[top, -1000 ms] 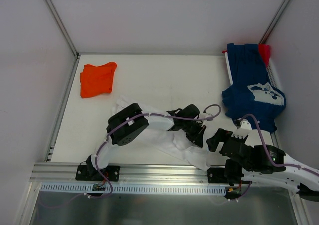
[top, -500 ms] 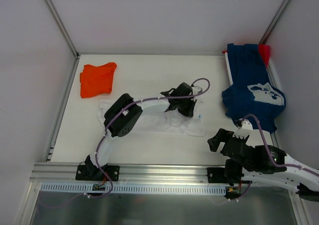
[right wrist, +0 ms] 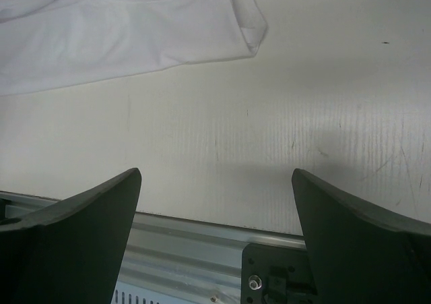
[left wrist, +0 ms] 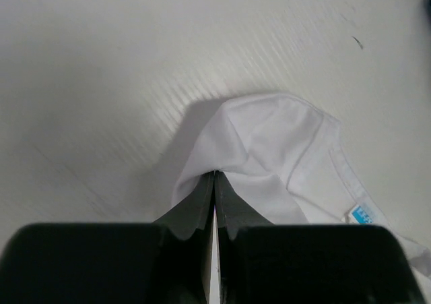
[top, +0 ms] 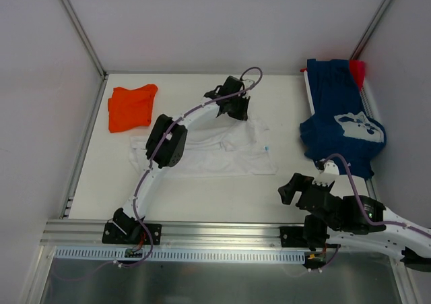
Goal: Fold and stack the t-shirts
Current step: Fold the other side of the tshirt into a rectangle
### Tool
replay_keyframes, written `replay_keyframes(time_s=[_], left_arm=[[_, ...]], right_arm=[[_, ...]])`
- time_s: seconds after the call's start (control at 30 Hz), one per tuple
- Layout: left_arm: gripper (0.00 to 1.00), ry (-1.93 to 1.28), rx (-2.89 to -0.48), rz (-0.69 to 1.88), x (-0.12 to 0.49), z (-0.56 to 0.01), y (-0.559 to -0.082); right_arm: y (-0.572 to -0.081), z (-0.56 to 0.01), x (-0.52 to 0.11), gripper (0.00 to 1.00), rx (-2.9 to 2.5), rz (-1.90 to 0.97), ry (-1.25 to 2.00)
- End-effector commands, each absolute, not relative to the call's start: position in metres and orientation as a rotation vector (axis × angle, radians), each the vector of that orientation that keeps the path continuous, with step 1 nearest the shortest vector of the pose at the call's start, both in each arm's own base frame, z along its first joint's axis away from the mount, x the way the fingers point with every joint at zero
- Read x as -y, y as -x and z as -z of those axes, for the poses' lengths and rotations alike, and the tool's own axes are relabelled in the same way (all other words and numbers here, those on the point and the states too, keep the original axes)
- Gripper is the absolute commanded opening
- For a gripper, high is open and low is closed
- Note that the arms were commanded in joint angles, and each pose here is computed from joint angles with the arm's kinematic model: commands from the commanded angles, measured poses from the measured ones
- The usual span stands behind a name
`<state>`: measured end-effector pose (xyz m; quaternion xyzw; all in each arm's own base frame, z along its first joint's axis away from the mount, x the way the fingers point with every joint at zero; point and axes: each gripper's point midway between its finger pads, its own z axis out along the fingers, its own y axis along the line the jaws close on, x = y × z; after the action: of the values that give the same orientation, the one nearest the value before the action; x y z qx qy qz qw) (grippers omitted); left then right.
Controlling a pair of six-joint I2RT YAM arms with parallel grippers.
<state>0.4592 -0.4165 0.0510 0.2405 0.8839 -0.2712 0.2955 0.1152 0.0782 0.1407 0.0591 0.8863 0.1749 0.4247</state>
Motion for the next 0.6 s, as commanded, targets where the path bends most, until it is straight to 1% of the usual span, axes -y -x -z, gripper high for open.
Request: replay_keyframes(time_s=[0.0, 0.1, 0.17, 0.23, 0.3, 0.33, 0.37, 0.4, 0.43, 0.47, 0.5, 0.57], left_arm=[[0.00, -0.634, -2.357, 0.694, 0.402, -0.059, -0.481], [0.00, -0.611, -2.349, 0.700, 0.391, -0.061, -0.496], [0.00, -0.636, -2.349, 0.794, 0.393, -0.065, -0.489], [0.04, -0.693, -2.337, 0.931, 0.402, -0.074, -0.473], [0.22, -0.726, -2.320, 1.026, 0.408, -0.086, -0.461], [0.35, -0.756, -2.305, 1.124, 0.415, -0.096, -0.449], [0.48, -0.767, -2.284, 1.167, 0.417, -0.107, -0.445], [0.66, -0.778, -2.248, 1.201, 0.420, -0.127, -0.441], [0.71, -0.784, -2.222, 1.232, 0.422, -0.141, -0.438], [0.74, -0.789, -2.196, 1.235, 0.422, -0.154, -0.437], [0.81, -0.795, -2.139, 1.230, 0.420, -0.181, -0.437], [0.91, -0.786, -2.080, 1.176, 0.415, -0.207, -0.444]], right_arm=[[-0.118, -0.148, -0.087, 1.00, -2.204, -0.437, -0.107], [-0.119, -0.152, -0.087, 0.99, -2.196, -0.434, -0.107], [-0.121, -0.152, -0.088, 1.00, -2.189, -0.430, -0.102], [-0.123, -0.149, -0.088, 1.00, -2.180, -0.416, -0.104], [-0.128, -0.151, -0.092, 0.99, -2.153, -0.410, -0.103], [-0.131, -0.153, -0.098, 0.99, -2.135, -0.417, -0.088], [-0.135, -0.155, -0.100, 1.00, -2.110, -0.403, -0.082], [-0.139, -0.154, -0.105, 1.00, -2.103, -0.379, -0.065], [-0.143, -0.162, -0.116, 1.00, -2.074, -0.408, -0.075], [-0.148, -0.166, -0.118, 0.99, -2.053, -0.374, -0.046], [-0.152, -0.170, -0.123, 1.00, -2.041, -0.360, -0.038], [-0.161, -0.176, -0.132, 1.00, -2.061, -0.294, -0.008]])
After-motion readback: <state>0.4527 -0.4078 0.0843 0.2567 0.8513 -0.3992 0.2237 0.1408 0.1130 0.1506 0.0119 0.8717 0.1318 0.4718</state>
